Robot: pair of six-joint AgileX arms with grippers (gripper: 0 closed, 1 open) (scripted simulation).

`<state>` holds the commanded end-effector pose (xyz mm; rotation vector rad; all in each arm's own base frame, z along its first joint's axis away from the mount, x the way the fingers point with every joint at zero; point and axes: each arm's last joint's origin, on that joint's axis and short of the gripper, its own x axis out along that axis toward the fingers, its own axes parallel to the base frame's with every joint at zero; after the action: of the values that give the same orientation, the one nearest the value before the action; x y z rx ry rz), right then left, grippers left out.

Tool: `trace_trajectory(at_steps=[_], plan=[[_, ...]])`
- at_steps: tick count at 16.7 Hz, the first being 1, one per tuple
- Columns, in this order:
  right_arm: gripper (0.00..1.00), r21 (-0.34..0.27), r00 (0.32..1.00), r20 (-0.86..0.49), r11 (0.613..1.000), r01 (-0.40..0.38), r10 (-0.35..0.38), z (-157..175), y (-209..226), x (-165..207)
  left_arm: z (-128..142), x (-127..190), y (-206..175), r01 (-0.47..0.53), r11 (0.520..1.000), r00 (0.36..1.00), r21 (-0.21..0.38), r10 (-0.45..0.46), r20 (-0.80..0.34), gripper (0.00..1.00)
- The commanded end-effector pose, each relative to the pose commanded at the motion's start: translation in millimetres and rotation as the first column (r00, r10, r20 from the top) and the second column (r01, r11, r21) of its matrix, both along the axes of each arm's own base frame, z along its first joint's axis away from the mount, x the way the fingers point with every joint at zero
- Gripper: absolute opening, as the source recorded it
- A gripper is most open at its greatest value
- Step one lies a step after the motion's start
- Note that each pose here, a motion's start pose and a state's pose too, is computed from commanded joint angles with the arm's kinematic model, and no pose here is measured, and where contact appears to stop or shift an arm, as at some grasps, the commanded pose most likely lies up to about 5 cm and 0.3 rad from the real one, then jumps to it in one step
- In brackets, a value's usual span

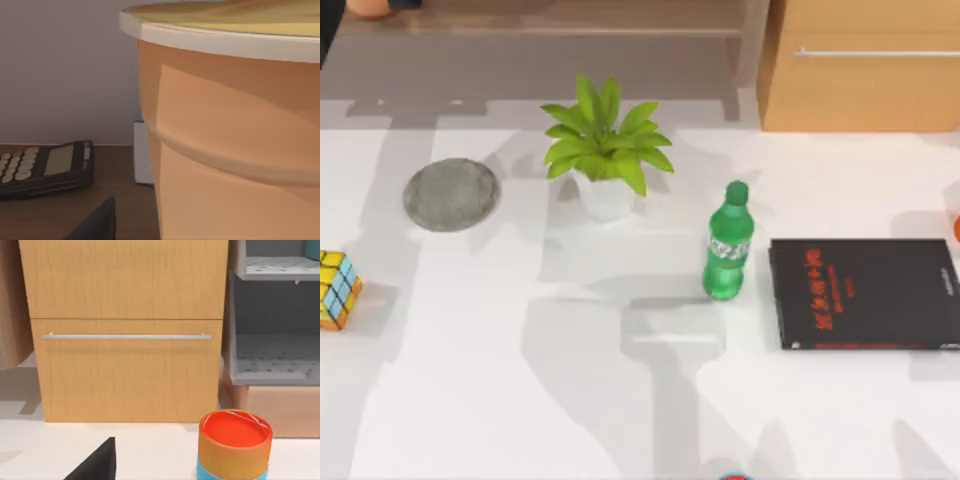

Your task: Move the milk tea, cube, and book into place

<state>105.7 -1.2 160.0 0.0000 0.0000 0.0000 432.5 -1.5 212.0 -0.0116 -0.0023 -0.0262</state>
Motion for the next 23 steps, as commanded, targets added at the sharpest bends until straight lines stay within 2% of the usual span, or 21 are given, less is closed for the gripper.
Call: trace_trajectory(at_steps=[4, 9, 22, 23], plan=[[1.00, 0.000, 1.000, 0.000, 1.000, 0.000, 0.000, 0.0, 0.0, 0.0, 1.7, 30.9, -0.9, 0.000, 1.000, 1.000, 0.000, 0.000, 0.005, 1.00], [1.00, 0.000, 1.000, 0.000, 1.000, 0.000, 0.000, 0.0, 0.0, 0.0, -1.0, 37.0, -1.3, 0.000, 1.000, 1.000, 0.000, 0.000, -0.002, 1.00], [1.00, 0.000, 1.000, 0.000, 1.000, 0.000, 0.000, 0.0, 0.0, 0.0, -1.0, 37.0, -1.3, 0.000, 1.000, 1.000, 0.000, 0.000, -0.002, 0.02], [1.00, 0.000, 1.000, 0.000, 1.000, 0.000, 0.000, 0.0, 0.0, 0.0, -1.0, 37.0, -1.3, 0.000, 1.000, 1.000, 0.000, 0.000, -0.002, 0.00]])
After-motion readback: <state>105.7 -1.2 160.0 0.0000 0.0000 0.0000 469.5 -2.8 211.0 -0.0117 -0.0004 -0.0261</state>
